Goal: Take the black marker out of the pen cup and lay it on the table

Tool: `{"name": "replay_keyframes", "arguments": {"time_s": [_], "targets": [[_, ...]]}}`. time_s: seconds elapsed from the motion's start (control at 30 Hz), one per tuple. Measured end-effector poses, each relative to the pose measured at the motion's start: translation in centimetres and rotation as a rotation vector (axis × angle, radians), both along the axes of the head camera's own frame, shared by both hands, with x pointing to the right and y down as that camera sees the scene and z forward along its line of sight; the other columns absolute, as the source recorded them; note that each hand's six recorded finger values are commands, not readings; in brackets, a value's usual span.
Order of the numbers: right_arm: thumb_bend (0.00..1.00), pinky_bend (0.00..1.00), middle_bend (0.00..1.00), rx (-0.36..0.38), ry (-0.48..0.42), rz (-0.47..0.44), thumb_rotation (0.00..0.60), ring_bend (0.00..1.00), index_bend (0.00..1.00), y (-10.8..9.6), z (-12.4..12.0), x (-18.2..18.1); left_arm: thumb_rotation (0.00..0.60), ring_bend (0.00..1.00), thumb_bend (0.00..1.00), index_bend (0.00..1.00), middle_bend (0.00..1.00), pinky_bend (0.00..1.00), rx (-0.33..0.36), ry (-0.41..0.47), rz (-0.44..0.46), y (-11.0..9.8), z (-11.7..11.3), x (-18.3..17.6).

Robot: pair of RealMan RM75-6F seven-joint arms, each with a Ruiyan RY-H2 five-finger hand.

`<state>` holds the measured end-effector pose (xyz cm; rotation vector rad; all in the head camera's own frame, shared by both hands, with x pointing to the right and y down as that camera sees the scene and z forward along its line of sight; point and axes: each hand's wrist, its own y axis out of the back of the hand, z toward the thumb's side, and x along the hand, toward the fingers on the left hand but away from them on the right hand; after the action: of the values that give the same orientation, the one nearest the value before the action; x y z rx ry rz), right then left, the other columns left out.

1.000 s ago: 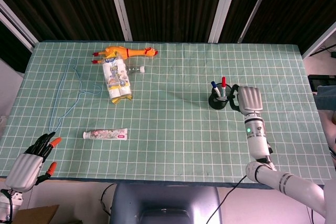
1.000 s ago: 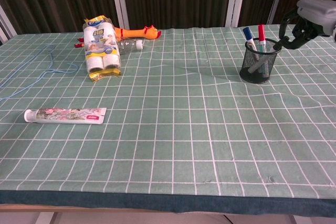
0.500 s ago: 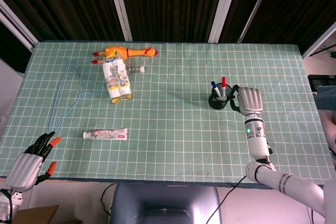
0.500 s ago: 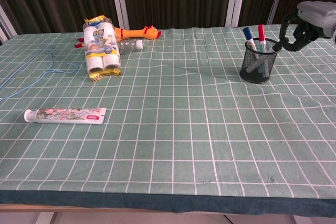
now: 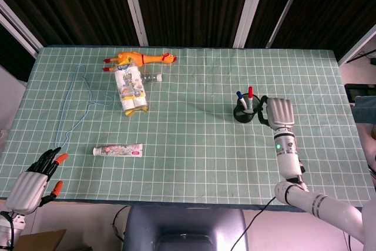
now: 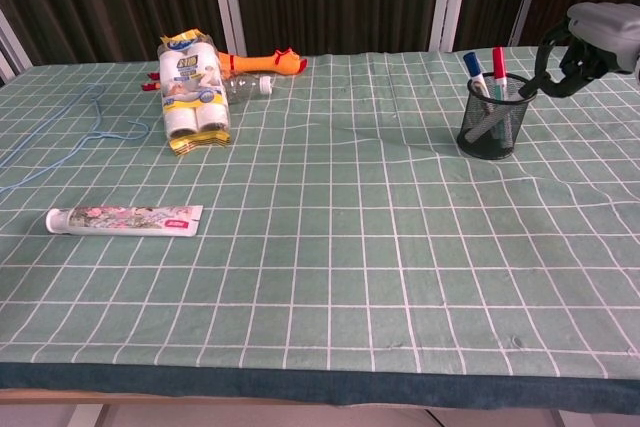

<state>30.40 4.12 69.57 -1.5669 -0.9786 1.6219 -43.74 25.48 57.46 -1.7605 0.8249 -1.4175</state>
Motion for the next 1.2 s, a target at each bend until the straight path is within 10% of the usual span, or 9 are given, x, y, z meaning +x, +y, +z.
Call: {"name": "replay_keyframes", "arguments": {"time_s": [0.33, 0.83, 1.2], "targets": [[0.92, 1.0, 1.0, 0.064, -0.056, -0.021, 0.6, 1.0, 0.78, 0.0, -2.2, -1.2, 0.6, 0.01, 0.45, 0.14, 0.01, 0.3, -0.001, -0.001, -0.004, 0.0, 0.0, -0.1], [0.95, 1.0, 1.0, 0.243, -0.234, -0.215, 0.6, 1.0, 0.79, 4.1, -12.6, -7.8, 0.6, 0.01, 0.45, 0.14, 0.01, 0.3, -0.005, -0.011, 0.0, 0.1, 0.1, 0.1], [0.94, 1.0, 1.0, 0.107, -0.534, -0.204, 0.6, 1.0, 0.79, 6.1, -9.8, -7.9, 0.6, 0.01, 0.45, 0.14, 0.01, 0.3, 0.003, -0.005, 0.001, 0.1, -0.1, 0.0]]}}
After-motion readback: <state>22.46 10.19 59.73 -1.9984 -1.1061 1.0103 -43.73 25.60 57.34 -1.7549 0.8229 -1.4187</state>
